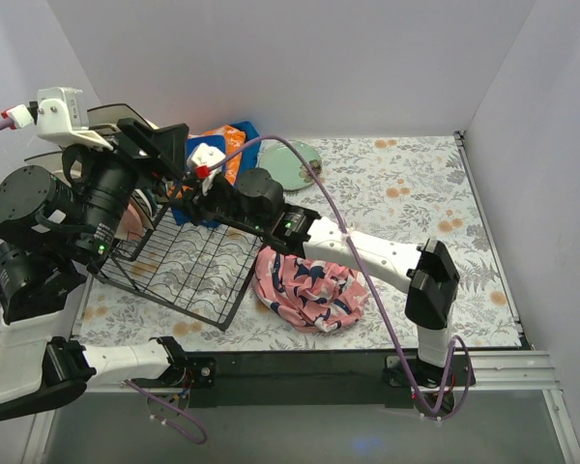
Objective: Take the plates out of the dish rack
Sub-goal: Place the plate at the center of the board, then unload the plate from the dish rack.
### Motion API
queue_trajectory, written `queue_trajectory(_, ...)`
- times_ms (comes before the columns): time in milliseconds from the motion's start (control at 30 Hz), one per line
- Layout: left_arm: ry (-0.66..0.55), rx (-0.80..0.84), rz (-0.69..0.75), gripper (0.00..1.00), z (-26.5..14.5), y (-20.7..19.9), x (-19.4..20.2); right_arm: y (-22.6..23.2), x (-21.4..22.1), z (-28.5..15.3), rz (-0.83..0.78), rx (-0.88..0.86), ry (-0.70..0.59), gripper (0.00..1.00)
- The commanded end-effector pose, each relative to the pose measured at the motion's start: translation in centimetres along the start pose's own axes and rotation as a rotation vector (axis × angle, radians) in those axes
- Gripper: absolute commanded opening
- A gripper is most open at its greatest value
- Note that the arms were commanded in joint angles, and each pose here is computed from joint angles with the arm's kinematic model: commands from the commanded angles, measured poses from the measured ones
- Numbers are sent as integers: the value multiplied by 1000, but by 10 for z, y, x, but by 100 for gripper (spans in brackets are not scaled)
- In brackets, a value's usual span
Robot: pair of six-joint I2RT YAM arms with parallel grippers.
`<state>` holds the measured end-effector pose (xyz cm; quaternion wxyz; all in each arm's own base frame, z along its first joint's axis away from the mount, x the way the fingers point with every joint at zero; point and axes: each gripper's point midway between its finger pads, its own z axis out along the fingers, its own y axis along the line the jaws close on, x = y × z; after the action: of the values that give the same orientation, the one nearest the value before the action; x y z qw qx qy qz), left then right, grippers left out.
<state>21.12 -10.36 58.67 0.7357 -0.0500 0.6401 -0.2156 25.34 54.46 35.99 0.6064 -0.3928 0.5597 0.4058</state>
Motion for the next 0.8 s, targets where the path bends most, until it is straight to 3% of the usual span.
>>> queue_trajectory(0,65,100,14,71,-14,-8,9,18,-41,17,-95,57,-113,57)
queue_trajectory(367,25,200,-2,73,-37,-9,-7,60,-58,44,-6,-39,-179,50)
queue_trajectory(767,6,267,-47,73,-52,-13,-22,63,-50,64,18,-47,-192,49)
